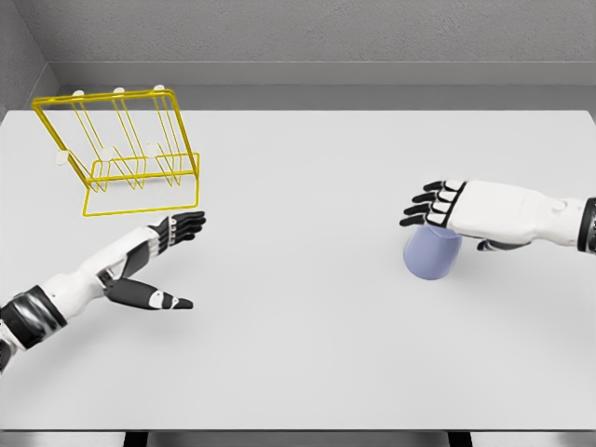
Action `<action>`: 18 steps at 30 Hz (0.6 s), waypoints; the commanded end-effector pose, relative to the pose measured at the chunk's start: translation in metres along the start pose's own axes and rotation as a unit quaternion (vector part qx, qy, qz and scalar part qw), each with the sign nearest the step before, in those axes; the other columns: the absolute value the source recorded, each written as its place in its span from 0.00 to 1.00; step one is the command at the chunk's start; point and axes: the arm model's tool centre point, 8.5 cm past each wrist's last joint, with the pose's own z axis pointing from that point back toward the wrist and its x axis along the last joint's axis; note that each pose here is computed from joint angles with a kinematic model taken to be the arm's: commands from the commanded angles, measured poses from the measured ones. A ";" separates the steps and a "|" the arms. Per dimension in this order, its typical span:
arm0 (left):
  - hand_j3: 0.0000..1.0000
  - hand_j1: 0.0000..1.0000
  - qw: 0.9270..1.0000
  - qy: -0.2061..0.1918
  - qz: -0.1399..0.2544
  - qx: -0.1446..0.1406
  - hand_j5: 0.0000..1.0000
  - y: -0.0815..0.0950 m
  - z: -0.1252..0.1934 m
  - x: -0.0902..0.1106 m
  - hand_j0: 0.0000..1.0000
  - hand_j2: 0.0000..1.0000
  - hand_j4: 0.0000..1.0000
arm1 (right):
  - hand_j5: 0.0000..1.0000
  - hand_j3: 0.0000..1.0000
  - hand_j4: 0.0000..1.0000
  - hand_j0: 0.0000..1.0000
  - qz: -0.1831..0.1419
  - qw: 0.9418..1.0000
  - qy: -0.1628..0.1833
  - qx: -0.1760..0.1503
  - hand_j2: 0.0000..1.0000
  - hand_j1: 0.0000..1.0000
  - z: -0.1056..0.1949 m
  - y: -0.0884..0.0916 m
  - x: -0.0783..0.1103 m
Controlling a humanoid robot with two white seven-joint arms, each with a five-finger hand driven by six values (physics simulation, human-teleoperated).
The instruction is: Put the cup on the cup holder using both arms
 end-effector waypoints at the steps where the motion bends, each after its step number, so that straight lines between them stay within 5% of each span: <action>1: 1.00 1.00 0.999 -0.003 0.042 -0.004 1.00 -0.004 -0.002 -0.002 1.00 1.00 1.00 | 1.00 1.00 1.00 1.00 -0.009 1.000 -0.002 0.006 1.00 1.00 -0.003 0.007 0.000; 5: 1.00 1.00 0.997 -0.003 0.081 -0.008 1.00 -0.006 -0.006 -0.002 1.00 1.00 1.00 | 1.00 1.00 1.00 1.00 -0.005 1.000 -0.007 0.005 1.00 1.00 -0.012 0.008 0.003; 18: 1.00 1.00 0.996 -0.002 0.090 -0.009 1.00 -0.010 -0.013 -0.003 1.00 1.00 1.00 | 0.87 0.87 0.87 0.87 0.001 1.000 -0.008 0.030 0.87 0.87 -0.014 0.012 0.004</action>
